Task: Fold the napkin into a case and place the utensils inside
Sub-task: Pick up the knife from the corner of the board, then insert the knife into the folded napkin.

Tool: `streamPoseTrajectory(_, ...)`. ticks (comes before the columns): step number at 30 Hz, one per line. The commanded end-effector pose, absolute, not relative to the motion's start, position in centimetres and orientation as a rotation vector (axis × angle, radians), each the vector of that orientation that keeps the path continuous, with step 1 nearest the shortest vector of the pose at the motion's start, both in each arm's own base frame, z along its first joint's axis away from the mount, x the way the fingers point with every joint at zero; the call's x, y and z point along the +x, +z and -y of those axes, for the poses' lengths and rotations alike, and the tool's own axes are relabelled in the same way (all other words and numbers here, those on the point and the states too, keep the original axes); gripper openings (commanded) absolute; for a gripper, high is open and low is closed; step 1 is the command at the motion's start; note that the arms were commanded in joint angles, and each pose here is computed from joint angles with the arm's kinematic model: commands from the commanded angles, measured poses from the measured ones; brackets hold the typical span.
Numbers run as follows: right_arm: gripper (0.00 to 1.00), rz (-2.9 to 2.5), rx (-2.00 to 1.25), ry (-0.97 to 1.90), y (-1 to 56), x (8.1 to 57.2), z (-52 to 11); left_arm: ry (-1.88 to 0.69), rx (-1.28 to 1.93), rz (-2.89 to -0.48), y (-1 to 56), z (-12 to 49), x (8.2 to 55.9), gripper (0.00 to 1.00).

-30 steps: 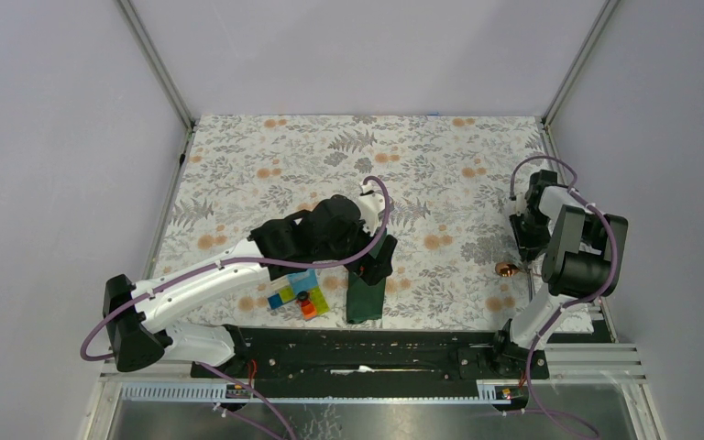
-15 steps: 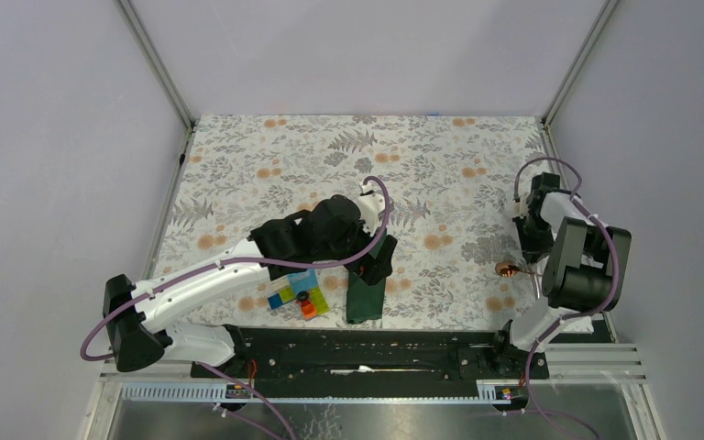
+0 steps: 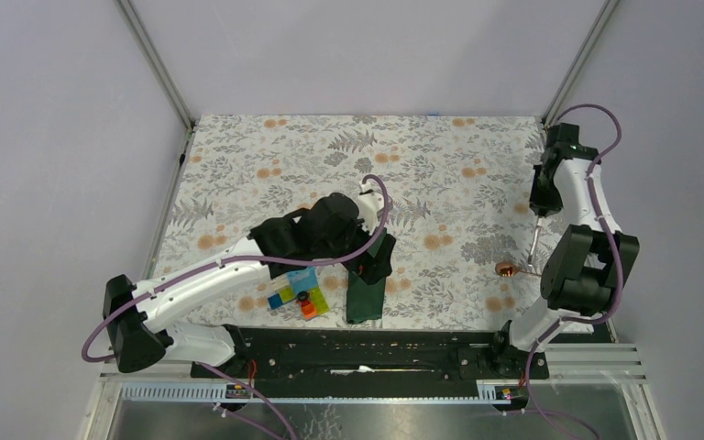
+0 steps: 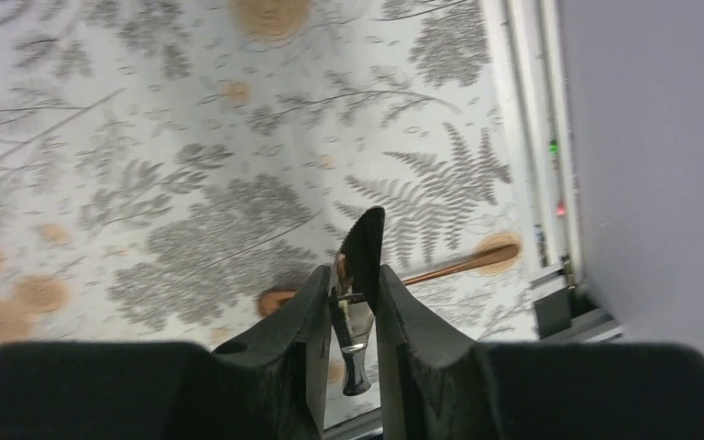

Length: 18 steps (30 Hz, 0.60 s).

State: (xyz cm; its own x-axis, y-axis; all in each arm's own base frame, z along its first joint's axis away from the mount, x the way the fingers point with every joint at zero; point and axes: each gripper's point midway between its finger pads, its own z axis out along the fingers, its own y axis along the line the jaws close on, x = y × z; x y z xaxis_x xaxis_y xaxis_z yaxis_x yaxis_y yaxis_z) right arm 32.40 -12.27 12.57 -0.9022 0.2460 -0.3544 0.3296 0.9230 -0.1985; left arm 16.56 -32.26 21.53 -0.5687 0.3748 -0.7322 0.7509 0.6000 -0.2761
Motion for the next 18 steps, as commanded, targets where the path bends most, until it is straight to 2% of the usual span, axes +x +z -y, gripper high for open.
streamPoseTrajectory(1,0.11,-2.715,0.541,-0.232,15.1,33.1,6.0,-0.823,0.839,-2.208,21.3,32.4,17.7,0.99)
streamPoseTrajectory(6,0.07,-2.606,0.65,0.011,16.5,36.7,-3.4,-0.806,0.667,-2.32,20.0,30.6,20.1,0.99)
streamPoseTrajectory(11,0.08,-2.551,0.651,0.231,16.8,39.6,-12.9,-1.014,0.449,-2.474,18.4,28.5,20.2,0.98)
streamPoseTrajectory(18,0.09,-2.65,0.493,0.191,13.1,38.6,-21.0,-1.173,0.339,-2.541,15.1,27.9,17.4,0.95)
